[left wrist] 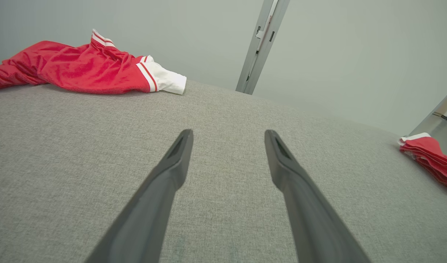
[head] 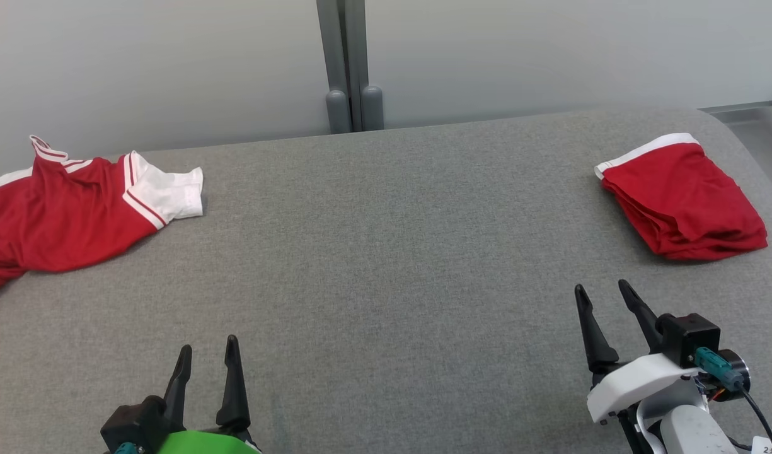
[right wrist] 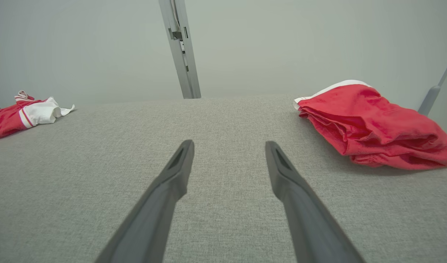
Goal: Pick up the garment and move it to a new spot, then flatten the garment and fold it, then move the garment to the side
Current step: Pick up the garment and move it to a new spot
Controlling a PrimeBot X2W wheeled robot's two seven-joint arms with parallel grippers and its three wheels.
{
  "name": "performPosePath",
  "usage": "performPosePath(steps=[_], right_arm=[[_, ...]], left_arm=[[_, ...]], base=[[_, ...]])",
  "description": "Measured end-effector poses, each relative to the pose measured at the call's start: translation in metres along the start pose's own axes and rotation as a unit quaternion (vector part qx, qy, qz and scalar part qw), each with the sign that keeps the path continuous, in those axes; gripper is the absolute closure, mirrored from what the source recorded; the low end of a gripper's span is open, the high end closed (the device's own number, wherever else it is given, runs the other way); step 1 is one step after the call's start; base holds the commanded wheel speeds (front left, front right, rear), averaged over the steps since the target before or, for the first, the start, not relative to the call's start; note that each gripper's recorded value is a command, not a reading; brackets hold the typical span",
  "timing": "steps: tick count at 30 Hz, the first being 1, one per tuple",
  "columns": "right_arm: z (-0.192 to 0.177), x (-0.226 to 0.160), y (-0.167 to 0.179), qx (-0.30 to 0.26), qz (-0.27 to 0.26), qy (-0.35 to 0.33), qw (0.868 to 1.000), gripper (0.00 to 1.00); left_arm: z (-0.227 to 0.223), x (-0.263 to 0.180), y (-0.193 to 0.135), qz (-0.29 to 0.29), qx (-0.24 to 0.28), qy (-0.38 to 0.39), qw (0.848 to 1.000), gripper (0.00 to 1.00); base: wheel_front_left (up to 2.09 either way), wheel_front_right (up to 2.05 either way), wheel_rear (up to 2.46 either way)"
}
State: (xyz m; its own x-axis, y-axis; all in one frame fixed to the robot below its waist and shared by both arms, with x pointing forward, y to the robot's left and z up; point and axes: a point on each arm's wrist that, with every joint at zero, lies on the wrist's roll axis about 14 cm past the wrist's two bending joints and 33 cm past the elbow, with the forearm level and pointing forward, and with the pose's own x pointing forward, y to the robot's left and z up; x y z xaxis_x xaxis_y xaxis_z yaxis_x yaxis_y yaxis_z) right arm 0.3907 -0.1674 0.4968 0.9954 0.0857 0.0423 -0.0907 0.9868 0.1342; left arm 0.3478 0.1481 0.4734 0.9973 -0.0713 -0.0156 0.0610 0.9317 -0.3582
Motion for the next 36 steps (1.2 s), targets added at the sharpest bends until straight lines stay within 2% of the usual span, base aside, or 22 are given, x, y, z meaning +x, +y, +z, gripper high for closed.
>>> performPosePath(steps=[12, 18, 25, 36], right_arm=[[-0.004, -0.001, 0.01, 0.007, 0.013, 0.005, 1.0, 0.0], [-0.006, 0.006, 0.024, 0.006, 0.034, 0.007, 0.999, 0.0], [-0.013, 0.019, 0.065, 0.006, 0.092, 0.016, 0.996, 0.0], [-0.023, 0.032, 0.141, 0.012, 0.196, 0.03, 0.98, 0.0]], left_arm=[[0.003, -0.006, 0.004, 0.007, 0.001, -0.005, 1.0, 0.0], [0.01, -0.016, 0.017, 0.028, 0.009, -0.017, 0.999, 0.0], [0.025, -0.037, 0.045, 0.076, 0.012, -0.043, 0.996, 0.0], [0.043, -0.08, 0.085, 0.156, 0.013, -0.08, 0.984, 0.0]], base=[[0.0, 0.0, 0.0], [0.0, 0.0, 0.0], [0.0, 0.0, 0.0], [0.0, 0.0, 0.0]])
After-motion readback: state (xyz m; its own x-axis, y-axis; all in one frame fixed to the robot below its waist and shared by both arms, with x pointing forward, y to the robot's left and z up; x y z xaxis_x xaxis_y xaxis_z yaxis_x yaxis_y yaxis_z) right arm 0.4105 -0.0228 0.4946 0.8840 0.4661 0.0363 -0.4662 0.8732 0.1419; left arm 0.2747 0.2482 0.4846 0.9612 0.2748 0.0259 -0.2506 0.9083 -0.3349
